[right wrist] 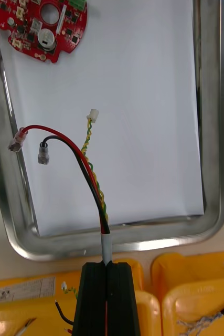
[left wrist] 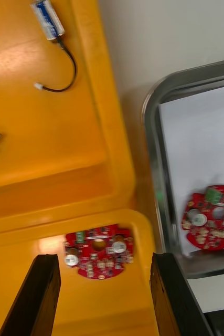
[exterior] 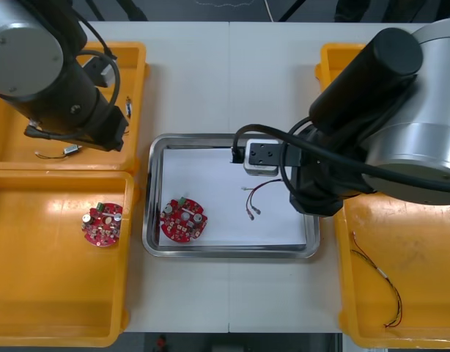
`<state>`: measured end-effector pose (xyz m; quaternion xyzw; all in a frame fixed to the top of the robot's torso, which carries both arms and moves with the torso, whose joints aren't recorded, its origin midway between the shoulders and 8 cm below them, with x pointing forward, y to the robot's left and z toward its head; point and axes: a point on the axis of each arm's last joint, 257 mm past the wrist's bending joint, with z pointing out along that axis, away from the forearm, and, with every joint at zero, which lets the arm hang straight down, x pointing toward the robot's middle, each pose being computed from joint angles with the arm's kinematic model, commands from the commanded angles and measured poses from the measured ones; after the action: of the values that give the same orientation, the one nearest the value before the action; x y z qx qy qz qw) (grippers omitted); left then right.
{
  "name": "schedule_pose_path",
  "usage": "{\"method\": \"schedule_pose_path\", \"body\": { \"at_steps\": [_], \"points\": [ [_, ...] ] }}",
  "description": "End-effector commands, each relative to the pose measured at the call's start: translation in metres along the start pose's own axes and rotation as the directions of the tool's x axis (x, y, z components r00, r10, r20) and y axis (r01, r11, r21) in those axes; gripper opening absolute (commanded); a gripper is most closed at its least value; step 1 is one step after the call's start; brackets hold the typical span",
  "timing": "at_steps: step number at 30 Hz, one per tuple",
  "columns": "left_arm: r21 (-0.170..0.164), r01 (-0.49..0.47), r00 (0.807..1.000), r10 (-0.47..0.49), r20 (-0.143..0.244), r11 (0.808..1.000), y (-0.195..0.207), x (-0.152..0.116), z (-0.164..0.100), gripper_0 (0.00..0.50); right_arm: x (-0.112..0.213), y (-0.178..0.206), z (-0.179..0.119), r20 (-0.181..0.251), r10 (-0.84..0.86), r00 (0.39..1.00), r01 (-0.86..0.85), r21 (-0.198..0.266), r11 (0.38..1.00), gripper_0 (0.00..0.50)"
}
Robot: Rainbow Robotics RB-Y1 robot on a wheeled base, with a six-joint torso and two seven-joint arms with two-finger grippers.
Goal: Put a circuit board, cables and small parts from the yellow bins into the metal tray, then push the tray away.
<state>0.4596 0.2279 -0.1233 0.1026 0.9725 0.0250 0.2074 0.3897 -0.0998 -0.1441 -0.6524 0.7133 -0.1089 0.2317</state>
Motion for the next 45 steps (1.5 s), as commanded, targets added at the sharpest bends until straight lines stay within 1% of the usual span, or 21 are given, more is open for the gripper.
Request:
{"method": "schedule_pose_path", "body": {
  "at_steps": [1,3,6,11,14,16,17,21,26,28,29,31,32,33,35,36,40,42,45],
  "points": [
    [-0.022,-0.023,0.999,0.023,0.040,0.999,0.040,-0.026,-0.020,0.500,-0.031,0.001,0.019,0.034,-0.051,0.998,0.050,0.023,0.998,0.000],
    [-0.032,-0.045,0.998,0.047,0.041,0.998,0.049,-0.031,-0.018,0.500,-0.034,0.002,0.031,0.035,-0.054,0.998,0.053,0.019,0.998,0.000],
    [-0.046,-0.086,0.995,0.088,0.041,0.995,0.062,-0.039,-0.015,0.500,-0.036,0.009,0.052,0.034,-0.056,0.998,0.056,-0.003,0.998,0.000],
    [-0.036,-0.147,0.987,0.149,0.053,0.989,0.080,-0.053,-0.003,0.500,-0.034,0.025,0.081,0.024,-0.062,0.998,0.063,-0.048,0.997,0.000],
    [-0.034,-0.171,0.983,0.173,0.059,0.985,0.092,-0.059,0.007,0.500,-0.030,0.030,0.095,0.010,-0.070,0.998,0.070,-0.056,0.996,0.000],
    [-0.032,-0.193,0.979,0.195,0.067,0.981,0.099,-0.063,0.012,0.500,-0.029,0.031,0.102,0.008,-0.076,0.997,0.076,-0.057,0.995,0.000],
    [-0.034,-0.206,0.976,0.208,0.065,0.978,0.104,-0.063,0.017,0.500,-0.029,0.031,0.106,0.008,-0.077,0.997,0.077,-0.054,0.996,0.000],
    [-0.054,-0.244,0.967,0.247,0.060,0.968,0.123,-0.065,0.027,0.500,-0.026,0.029,0.118,0.006,-0.079,0.997,0.079,-0.045,0.996,0.000],
    [-0.057,-0.285,0.955,0.289,0.064,0.957,0.140,-0.066,0.044,0.500,-0.022,0.029,0.132,-0.001,-0.091,0.996,0.091,-0.033,0.995,0.000],
    [-0.062,-0.305,0.949,0.308,0.061,0.950,0.143,-0.066,0.053,0.500,-0.021,0.031,0.136,-0.002,-0.091,0.996,0.091,-0.036,0.995,0.000],
    [-0.068,-0.312,0.946,0.317,0.067,0.948,0.144,-0.068,0.057,0.500,-0.020,0.032,0.137,-0.006,-0.095,0.995,0.095,-0.039,0.995,0.000],
    [-0.071,-0.309,0.947,0.314,0.064,0.948,0.147,-0.067,0.064,0.500,-0.017,0.035,0.140,-0.015,-0.092,0.996,0.092,-0.044,0.995,0.000],
    [-0.076,-0.314,0.946,0.319,0.060,0.946,0.147,-0.066,0.070,0.500,-0.016,0.036,0.142,-0.020,-0.094,0.995,0.093,-0.048,0.994,0.024],
    [-0.079,-0.315,0.945,0.320,0.060,0.946,0.148,-0.066,0.071,0.500,-0.016,0.036,0.143,-0.021,-0.093,0.995,0.092,-0.049,0.995,0.064],
    [-0.085,-0.321,0.944,0.326,0.052,0.943,0.149,-0.064,0.081,0.500,-0.017,0.036,0.143,-0.020,-0.089,0.996,0.088,-0.050,0.995,0.433],
    [-0.087,-0.319,0.945,0.324,0.045,0.944,0.151,-0.061,0.085,0.500,-0.019,0.035,0.142,-0.016,-0.088,0.996,0.088,-0.047,0.995,0.500],
    [-0.087,-0.328,0.943,0.331,0.025,0.941,0.152,-0.055,0.095,0.500,-0.024,0.032,0.137,0.002,-0.085,0.996,0.085,-0.039,0.996,0.500],
    [-0.083,-0.336,0.941,0.338,0.004,0.938,0.151,-0.048,0.100,0.500,-0.027,0.026,0.132,0.010,-0.082,0.997,0.082,-0.027,0.996,0.500],
    [-0.075,-0.334,0.942,0.334,-0.015,0.940,0.152,-0.041,0.105,0.500,-0.033,0.018,0.125,0.028,-0.069,0.997,0.069,-0.015,0.997,0.500]
  ]
}}
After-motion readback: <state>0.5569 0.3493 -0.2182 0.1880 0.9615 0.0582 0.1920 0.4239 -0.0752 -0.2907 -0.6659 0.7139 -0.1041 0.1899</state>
